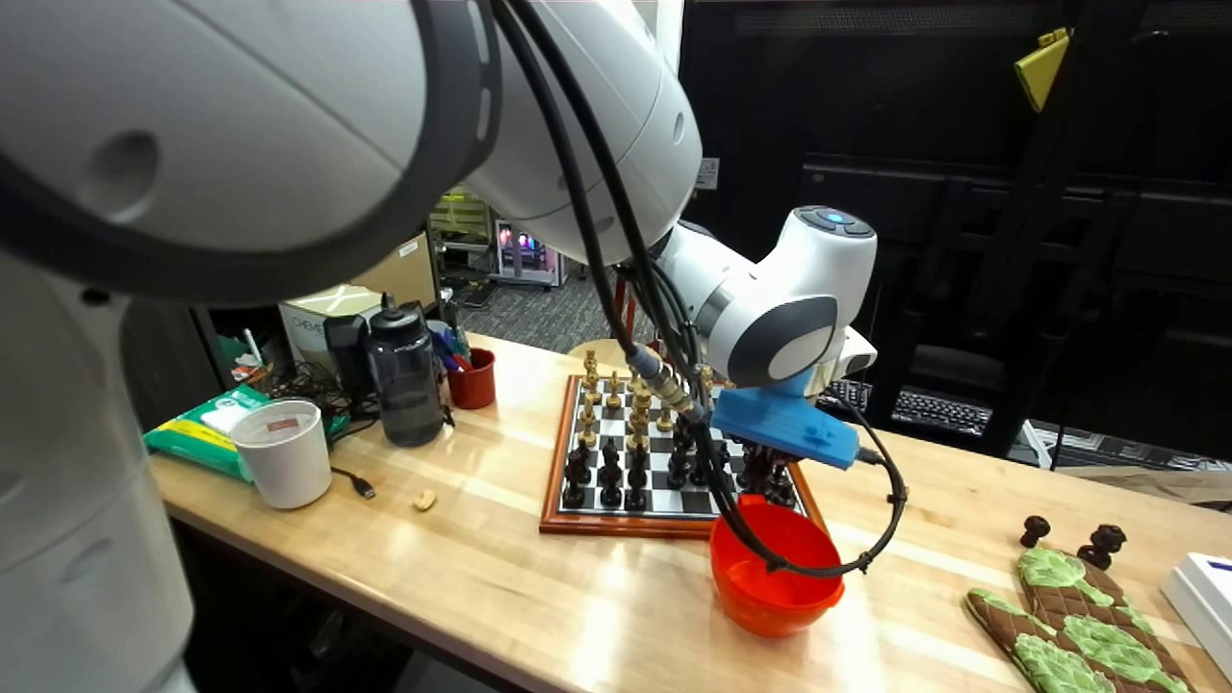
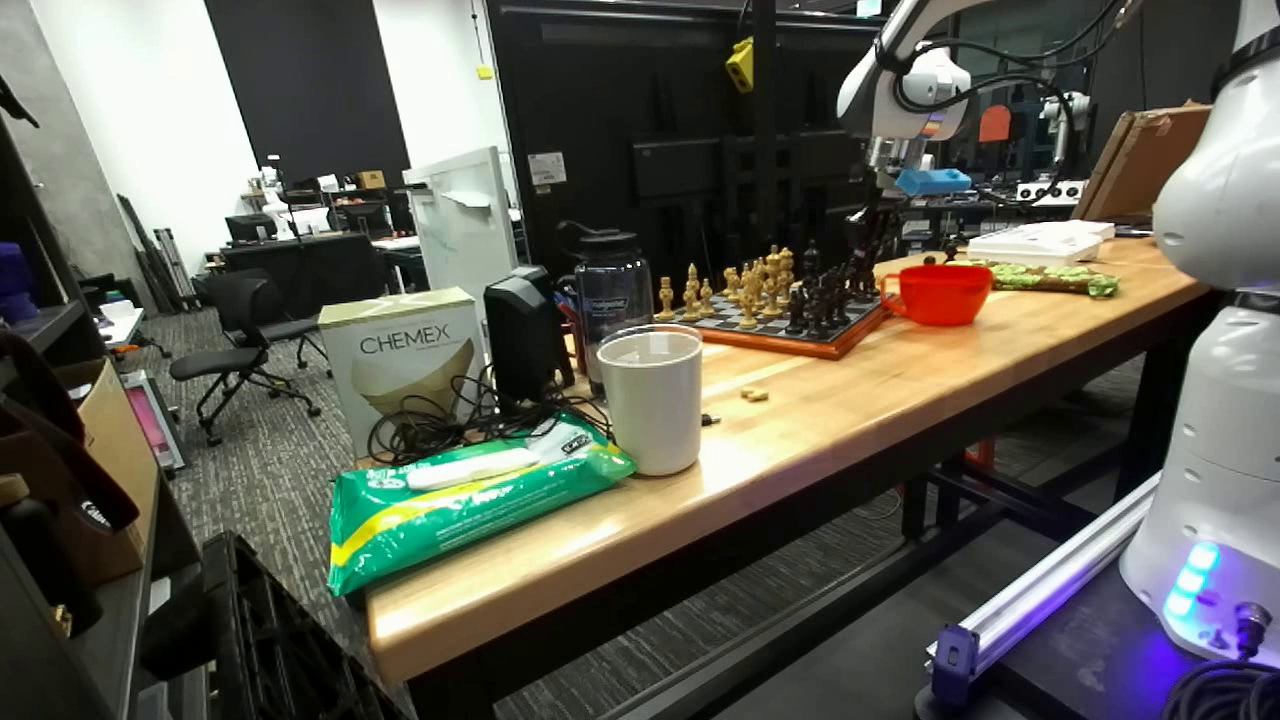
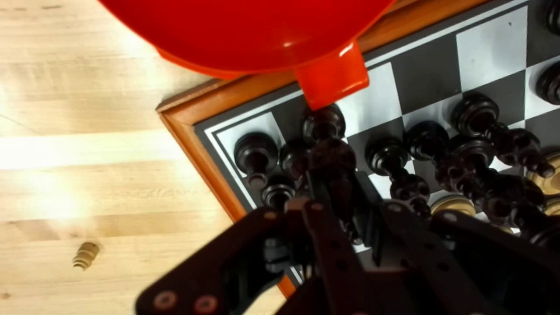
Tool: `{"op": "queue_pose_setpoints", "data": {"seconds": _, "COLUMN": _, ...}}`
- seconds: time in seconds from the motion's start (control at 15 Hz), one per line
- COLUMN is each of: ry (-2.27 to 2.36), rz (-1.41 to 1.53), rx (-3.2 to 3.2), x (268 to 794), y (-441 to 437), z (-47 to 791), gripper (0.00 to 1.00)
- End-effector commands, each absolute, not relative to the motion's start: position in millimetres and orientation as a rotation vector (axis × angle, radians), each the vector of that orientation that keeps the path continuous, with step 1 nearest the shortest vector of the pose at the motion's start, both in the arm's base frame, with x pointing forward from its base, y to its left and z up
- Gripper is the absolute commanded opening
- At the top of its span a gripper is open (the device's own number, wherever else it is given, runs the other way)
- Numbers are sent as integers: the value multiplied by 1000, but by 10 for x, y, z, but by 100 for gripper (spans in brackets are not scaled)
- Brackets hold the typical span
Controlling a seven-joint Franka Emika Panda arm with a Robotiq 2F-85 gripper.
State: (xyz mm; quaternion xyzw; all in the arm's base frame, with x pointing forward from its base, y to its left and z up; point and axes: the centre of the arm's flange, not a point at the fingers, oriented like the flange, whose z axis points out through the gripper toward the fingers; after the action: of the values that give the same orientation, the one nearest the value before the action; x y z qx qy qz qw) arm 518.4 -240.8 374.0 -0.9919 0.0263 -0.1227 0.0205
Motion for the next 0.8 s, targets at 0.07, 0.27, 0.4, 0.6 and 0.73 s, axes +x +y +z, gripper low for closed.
{"op": "queue_pose_setpoints", "data": {"seconds": 0.07, "ry": 67, "rz": -403, "rx": -3073, "x": 5097, "y": -2377, "z": 3907, "gripper": 5}}
{"op": "queue_pose_setpoints", "data": {"seconds": 0.27, "ry": 69, "rz": -421, "rx": -3082, "x": 5054, "y": -2354, "z": 4026, "gripper": 5}}
{"op": "queue_pose_setpoints", "data": {"seconds": 0.4, "ry": 71, "rz": -440, "rx": -3085, "x": 5000, "y": -2333, "z": 4138, "gripper": 5}}
{"op": "queue_pose_setpoints", "data": {"seconds": 0.6, "ry": 66, "rz": -466, "rx": -3099, "x": 4916, "y": -2293, "z": 4310, "gripper": 5}}
{"op": "queue_pose_setpoints", "data": {"seconds": 0.73, "ry": 49, "rz": -468, "rx": -3101, "x": 4866, "y": -2253, "z": 4427, "gripper": 5}}
